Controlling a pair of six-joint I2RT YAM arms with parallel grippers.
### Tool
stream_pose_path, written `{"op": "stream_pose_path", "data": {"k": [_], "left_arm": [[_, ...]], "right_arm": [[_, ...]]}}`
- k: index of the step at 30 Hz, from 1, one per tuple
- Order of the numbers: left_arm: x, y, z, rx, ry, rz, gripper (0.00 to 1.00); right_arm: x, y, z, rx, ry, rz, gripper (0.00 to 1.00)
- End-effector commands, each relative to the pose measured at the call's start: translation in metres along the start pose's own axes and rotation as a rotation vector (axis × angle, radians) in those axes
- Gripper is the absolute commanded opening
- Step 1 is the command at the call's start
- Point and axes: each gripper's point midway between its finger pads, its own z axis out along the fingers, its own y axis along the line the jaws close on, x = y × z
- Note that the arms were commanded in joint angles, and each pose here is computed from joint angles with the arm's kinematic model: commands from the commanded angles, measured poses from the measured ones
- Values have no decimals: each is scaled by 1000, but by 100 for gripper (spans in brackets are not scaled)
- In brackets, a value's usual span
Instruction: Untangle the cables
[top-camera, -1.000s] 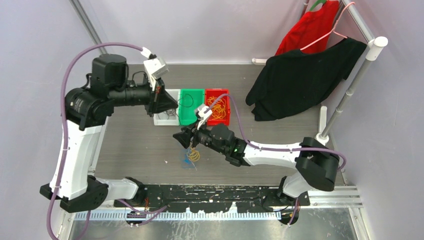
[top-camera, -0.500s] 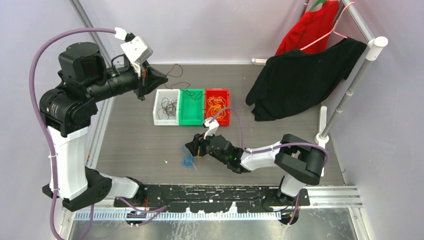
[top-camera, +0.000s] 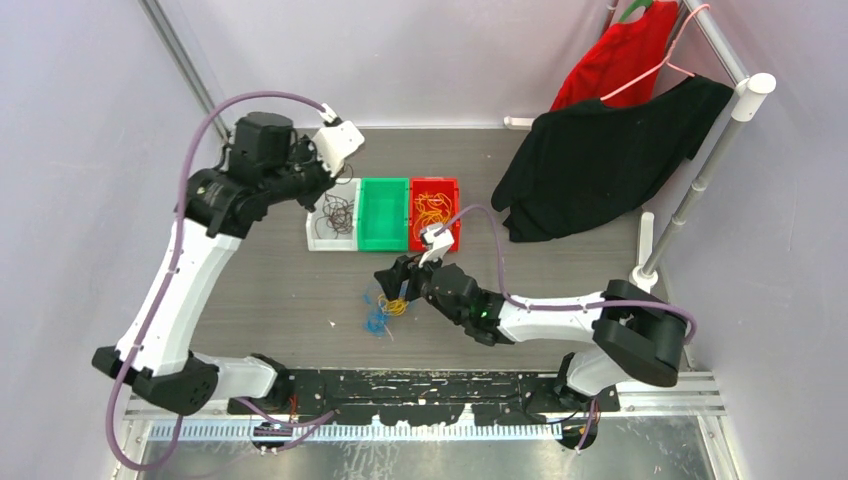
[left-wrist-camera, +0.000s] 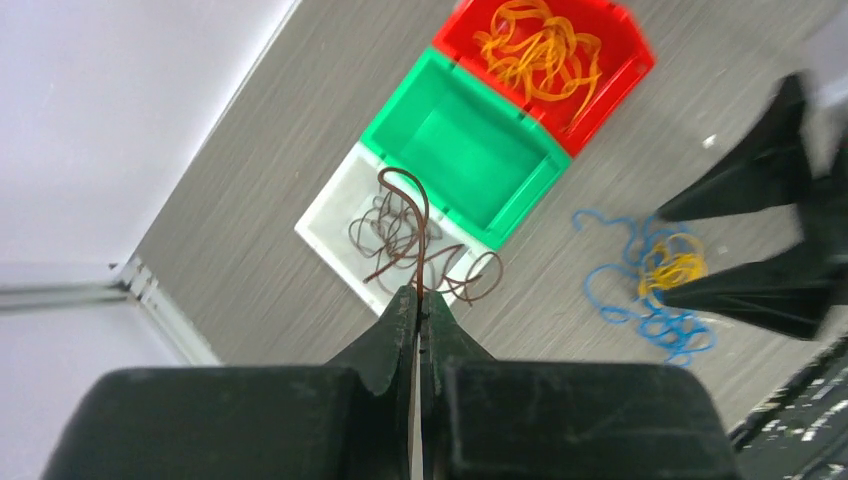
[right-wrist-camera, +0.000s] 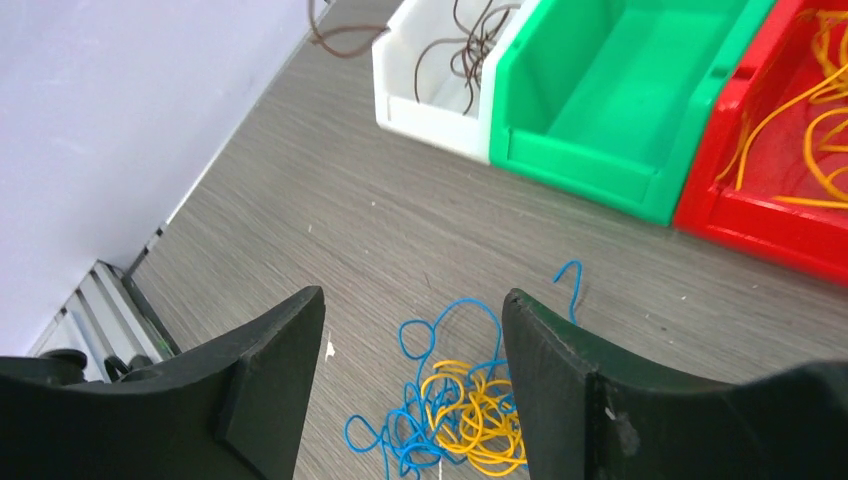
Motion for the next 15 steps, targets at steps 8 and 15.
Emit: {"op": "stream_pose_path", "data": {"k": [8, 15], "left_arm": [[56, 69, 81, -187, 147, 103, 0], [96, 113, 119, -238, 219, 81, 0]], "right_arm": [[-51, 3, -10, 62, -105, -15, 73], [-59, -5, -17, 98, -121, -31, 73]]}}
